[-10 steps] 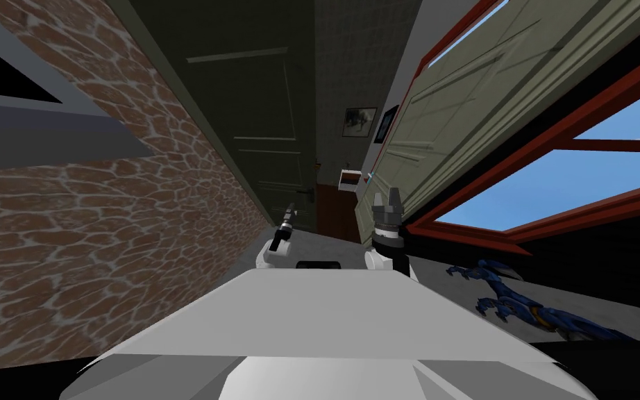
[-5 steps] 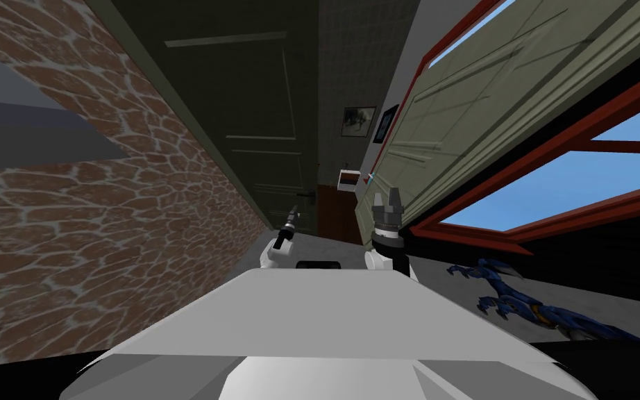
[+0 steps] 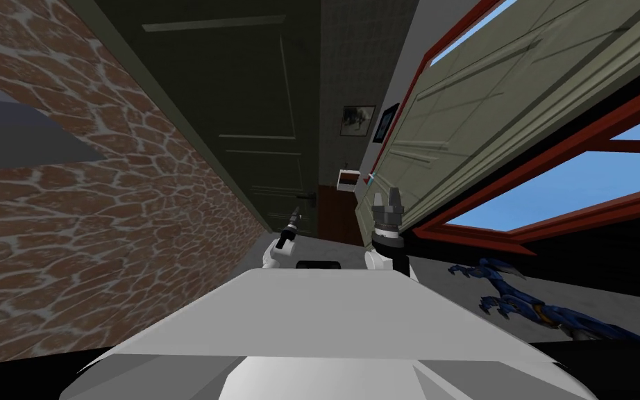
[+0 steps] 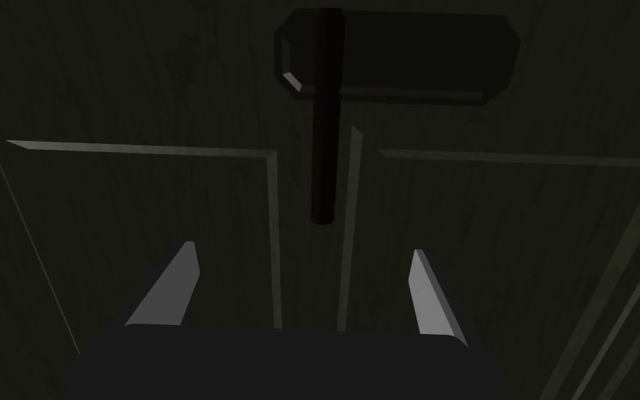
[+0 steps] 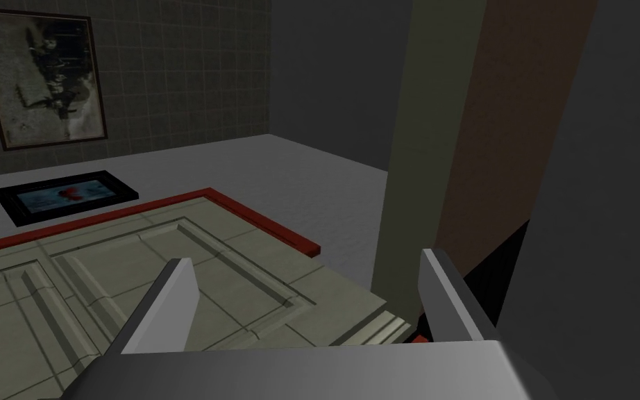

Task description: Push the door open

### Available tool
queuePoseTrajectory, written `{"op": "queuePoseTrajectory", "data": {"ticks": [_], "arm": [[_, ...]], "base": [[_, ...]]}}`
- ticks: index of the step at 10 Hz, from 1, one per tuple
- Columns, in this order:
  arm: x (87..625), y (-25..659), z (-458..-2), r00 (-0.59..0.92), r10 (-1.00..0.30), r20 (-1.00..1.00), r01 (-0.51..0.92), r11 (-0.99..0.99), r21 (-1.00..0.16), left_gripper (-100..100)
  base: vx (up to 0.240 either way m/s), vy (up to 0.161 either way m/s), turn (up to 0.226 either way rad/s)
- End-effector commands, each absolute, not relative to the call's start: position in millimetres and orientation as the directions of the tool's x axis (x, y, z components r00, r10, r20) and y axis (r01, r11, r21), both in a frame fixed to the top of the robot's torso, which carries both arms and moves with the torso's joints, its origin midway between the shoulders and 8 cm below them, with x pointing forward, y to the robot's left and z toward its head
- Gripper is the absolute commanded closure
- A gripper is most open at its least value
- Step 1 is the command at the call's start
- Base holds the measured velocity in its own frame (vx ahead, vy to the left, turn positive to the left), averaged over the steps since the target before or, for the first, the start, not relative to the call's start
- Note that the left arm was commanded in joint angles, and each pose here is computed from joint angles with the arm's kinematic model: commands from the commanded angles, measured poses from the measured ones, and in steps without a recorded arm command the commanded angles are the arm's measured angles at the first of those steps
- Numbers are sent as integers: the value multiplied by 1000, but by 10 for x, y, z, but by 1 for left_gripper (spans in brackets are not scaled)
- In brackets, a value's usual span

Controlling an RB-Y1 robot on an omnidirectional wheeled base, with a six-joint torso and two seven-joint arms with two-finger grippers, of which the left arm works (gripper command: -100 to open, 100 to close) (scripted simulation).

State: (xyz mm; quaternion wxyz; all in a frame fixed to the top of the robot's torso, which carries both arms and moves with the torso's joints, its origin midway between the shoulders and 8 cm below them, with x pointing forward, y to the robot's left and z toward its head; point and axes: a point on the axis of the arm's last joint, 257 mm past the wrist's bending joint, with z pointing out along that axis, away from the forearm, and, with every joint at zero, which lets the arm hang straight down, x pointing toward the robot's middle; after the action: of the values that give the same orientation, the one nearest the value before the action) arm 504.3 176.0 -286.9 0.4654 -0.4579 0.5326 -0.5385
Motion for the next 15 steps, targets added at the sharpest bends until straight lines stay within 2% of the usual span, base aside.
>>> {"op": "queuePoseTrajectory", "data": {"ticks": [1, 12, 13, 15], "arm": [[5057, 1779, -2877, -145, -989, -5, 13, 3, -1000, -100], [5163, 1840, -2925, -125, -992, -2, 8, 1, -1000, -100], [5163, 1840, -2925, -125, -992, -2, 8, 1, -1000, 100], [5163, 1840, -2925, -125, -992, -2, 8, 1, -1000, 100]], "base": [[105, -3, -18], [187, -25, -20], [-19, -3, 8], [-29, 2, -11]]}}
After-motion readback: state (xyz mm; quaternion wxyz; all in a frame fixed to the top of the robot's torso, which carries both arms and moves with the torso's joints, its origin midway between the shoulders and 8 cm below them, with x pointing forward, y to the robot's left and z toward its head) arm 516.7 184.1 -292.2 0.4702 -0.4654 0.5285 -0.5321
